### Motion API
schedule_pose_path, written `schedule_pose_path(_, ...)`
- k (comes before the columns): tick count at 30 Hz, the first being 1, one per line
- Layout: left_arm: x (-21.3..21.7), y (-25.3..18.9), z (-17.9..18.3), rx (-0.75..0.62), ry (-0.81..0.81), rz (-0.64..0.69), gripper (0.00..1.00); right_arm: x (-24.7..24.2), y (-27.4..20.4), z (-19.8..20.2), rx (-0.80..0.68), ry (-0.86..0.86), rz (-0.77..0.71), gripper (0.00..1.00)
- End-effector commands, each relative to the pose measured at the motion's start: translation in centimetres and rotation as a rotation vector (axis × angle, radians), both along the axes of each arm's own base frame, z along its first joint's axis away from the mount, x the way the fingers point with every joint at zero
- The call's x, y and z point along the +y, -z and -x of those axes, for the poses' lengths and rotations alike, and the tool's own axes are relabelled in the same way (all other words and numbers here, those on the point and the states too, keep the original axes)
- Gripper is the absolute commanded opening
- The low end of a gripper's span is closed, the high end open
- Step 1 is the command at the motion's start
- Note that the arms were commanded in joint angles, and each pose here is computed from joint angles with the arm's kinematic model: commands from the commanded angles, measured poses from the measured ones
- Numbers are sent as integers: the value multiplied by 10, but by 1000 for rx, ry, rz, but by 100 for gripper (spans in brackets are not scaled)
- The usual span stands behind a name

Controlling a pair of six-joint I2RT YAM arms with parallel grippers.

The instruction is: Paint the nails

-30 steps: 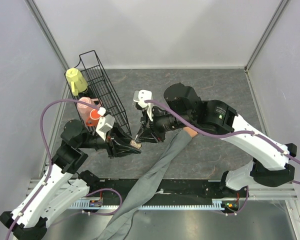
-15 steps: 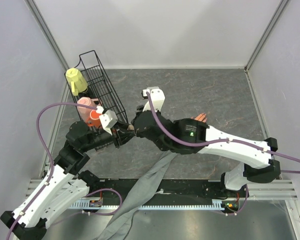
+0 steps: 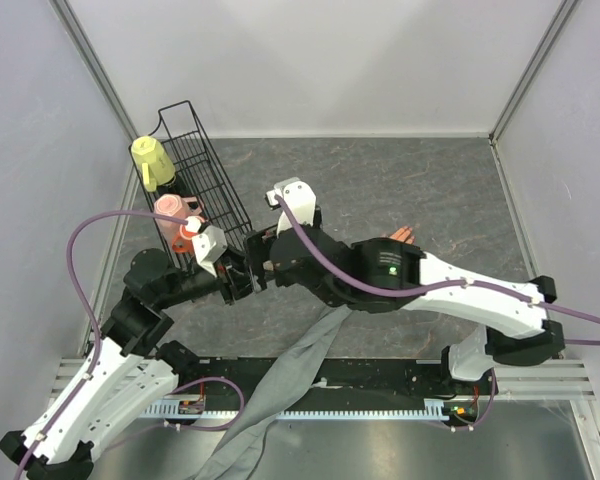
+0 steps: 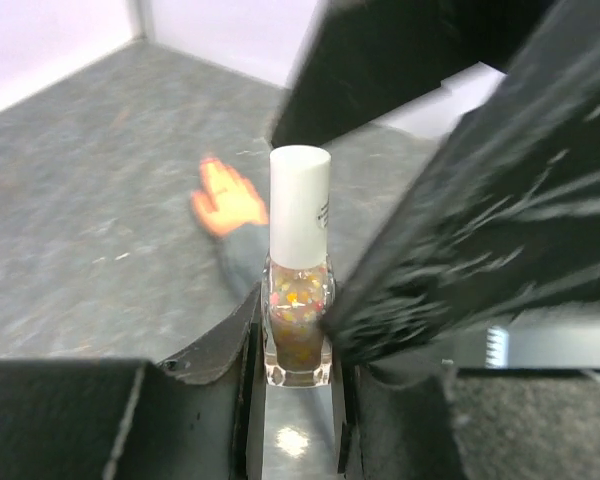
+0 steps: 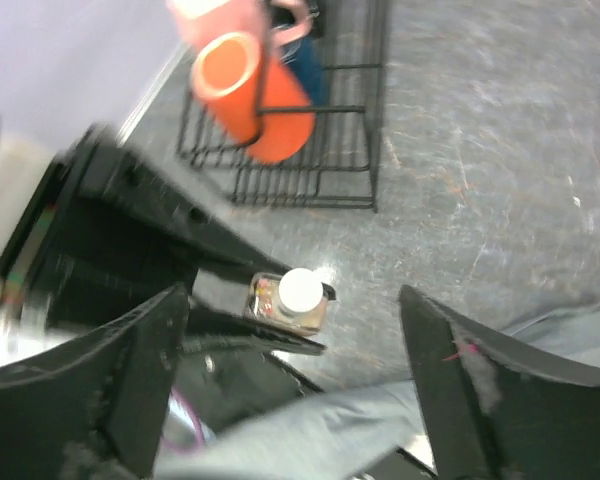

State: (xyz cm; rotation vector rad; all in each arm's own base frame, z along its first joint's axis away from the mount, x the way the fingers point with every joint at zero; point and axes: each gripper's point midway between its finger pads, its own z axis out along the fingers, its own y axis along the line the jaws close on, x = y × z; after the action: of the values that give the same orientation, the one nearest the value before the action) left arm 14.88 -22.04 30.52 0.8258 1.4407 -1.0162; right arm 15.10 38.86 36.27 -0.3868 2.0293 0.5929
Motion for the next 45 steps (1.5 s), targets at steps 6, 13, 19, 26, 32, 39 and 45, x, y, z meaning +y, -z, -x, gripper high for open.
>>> schedule_pose_path(6,-4,-36,78,103,355,52,2,-25,-47,71,-76,-759,11,86)
schedule_pose_path(13,-5,-41,98,153,490,44,2,-25,-57,77,-113,-951,-20,69)
schedule_pose_path(19,-5,-43,99,152,486,49,2,-14,-61,86,-95,-1055,-58,65)
schedule_pose_path(26,-4,-47,100,141,488,54,2,-8,-58,87,-69,-1093,-59,58)
schedule_pose_path(32,-4,-48,100,135,490,55,2,-6,-49,87,-40,-1111,-41,50)
schedule_pose_path(39,-4,-47,100,137,497,52,2,-4,-41,84,-34,-1121,-10,42)
schedule_pose_path(45,-4,-50,97,125,476,56,2,-3,-35,77,-29,-1095,12,15)
